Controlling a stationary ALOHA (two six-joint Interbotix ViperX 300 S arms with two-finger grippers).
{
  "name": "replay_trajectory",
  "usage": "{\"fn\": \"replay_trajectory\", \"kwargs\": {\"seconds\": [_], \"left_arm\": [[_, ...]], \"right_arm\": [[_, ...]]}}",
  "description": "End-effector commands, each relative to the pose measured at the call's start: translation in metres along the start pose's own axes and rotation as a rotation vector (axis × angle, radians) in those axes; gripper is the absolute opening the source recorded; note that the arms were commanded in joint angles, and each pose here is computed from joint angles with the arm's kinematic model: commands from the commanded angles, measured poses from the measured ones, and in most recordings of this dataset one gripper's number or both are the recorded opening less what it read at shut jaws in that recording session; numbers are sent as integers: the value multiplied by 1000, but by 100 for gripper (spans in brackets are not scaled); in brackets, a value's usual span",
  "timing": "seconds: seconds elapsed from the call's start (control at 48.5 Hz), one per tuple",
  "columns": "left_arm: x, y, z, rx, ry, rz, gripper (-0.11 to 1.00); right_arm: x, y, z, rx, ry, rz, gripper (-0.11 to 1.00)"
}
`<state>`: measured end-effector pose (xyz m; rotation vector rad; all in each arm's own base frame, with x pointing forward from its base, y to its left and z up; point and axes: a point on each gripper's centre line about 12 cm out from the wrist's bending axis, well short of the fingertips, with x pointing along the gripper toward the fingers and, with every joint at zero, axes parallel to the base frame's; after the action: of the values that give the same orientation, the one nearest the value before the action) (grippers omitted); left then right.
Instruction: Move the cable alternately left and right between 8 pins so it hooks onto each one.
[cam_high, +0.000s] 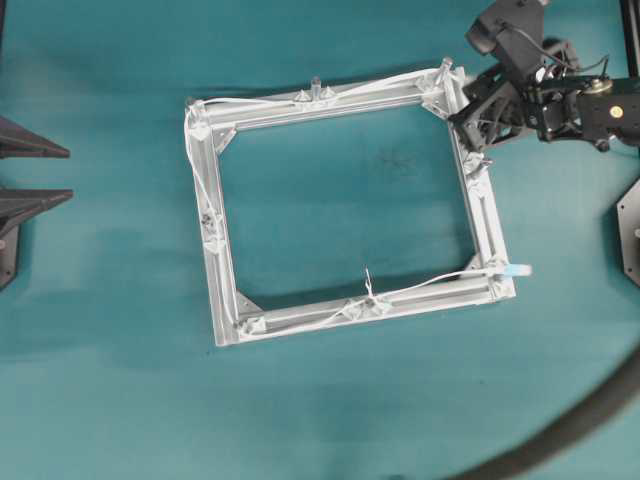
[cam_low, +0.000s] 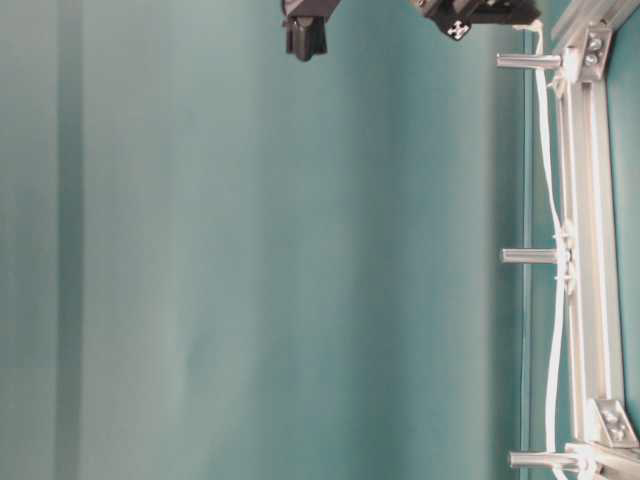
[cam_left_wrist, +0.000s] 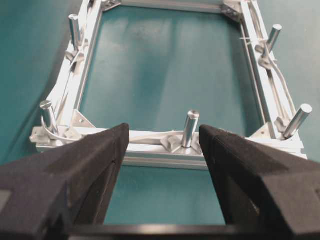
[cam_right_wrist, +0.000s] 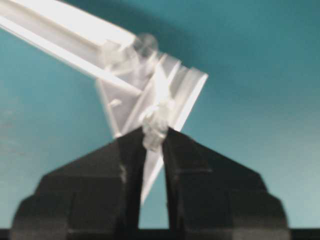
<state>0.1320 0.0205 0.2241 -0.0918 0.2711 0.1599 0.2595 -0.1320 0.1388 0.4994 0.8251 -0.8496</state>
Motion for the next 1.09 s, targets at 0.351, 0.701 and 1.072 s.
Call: {"fn": "replay_trajectory", "kwargs": {"seconds": [0.351, 0.701, 1.072], "left_arm": [[0, 0, 4, 6, -8, 1, 71], [0, 0, 4, 5, -8, 0, 71], [0, 0, 4, 5, -8, 0, 71]], "right_arm": [[-4, 9, -7, 93, 29, 81, 9], [-5, 14, -5, 65, 14, 123, 16], [-9, 10, -6, 67, 12, 106, 64]]}}
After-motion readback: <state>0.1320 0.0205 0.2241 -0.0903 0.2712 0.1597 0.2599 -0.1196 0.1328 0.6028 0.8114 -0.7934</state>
